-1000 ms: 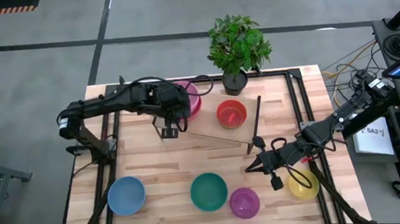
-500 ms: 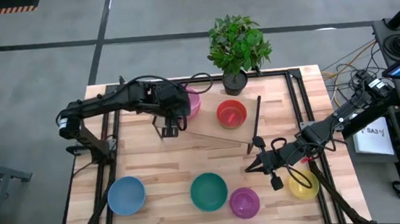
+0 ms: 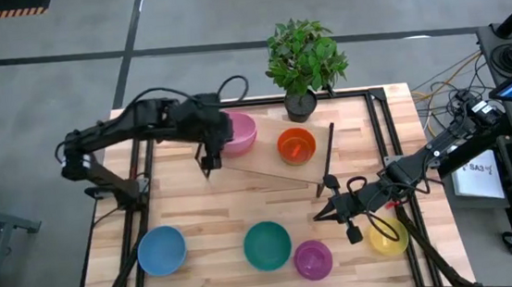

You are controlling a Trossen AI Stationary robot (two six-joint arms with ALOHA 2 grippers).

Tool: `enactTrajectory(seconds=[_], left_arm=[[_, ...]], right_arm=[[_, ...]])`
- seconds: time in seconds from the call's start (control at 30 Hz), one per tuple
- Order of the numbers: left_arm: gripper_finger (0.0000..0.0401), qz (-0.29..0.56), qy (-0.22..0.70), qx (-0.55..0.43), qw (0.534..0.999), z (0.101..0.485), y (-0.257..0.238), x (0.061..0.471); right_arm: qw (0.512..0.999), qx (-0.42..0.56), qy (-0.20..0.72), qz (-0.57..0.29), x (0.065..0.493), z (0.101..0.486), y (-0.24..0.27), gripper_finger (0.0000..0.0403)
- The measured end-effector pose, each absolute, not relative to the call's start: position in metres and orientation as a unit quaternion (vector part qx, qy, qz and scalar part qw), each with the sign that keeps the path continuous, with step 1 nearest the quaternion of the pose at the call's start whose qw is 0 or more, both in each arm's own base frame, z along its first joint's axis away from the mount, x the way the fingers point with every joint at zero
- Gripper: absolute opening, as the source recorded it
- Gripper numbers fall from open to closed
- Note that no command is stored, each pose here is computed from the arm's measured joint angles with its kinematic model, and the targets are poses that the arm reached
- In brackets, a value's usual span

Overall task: Place and stack bowls onto a shelf
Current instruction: Stack the pink bowl on top of the orange bowl on the shelf

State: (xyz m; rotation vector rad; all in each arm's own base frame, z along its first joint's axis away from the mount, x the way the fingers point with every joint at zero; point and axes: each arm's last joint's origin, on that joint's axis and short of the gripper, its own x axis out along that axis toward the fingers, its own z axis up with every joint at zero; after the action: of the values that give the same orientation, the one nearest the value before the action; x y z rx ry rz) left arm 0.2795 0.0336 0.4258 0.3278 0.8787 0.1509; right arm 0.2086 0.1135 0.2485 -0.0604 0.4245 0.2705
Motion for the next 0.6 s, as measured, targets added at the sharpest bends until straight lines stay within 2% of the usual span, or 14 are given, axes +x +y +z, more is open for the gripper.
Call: enactTrajectory(seconds=[0.07, 0.13, 0.23, 0.4, 0.6], left_arm=[[0.0032, 0.077, 0.402, 0.157, 0.899, 0.419, 0.033, 0.274], [0.0010, 0.084, 0.382, 0.151, 0.908, 0.408, 0.033, 0.267], [0.0015, 0.095, 0.345, 0.145, 0.923, 0.389, 0.032, 0.259], [0.0002, 0.112, 0.283, 0.137, 0.943, 0.362, 0.032, 0.245], [0.0001, 0.128, 0.268, 0.110, 0.949, 0.340, 0.034, 0.235]], right_arm=[[0.968, -0.030, 0.210, 0.134, 0.209, 0.248, 0.113, 0.0009], [0.968, -0.030, 0.210, 0.134, 0.209, 0.248, 0.113, 0.0009], [0.968, -0.030, 0.210, 0.134, 0.209, 0.248, 0.113, 0.0009], [0.968, -0.030, 0.210, 0.134, 0.209, 0.248, 0.113, 0.0009], [0.968, -0.030, 0.210, 0.133, 0.209, 0.248, 0.113, 0.0009]])
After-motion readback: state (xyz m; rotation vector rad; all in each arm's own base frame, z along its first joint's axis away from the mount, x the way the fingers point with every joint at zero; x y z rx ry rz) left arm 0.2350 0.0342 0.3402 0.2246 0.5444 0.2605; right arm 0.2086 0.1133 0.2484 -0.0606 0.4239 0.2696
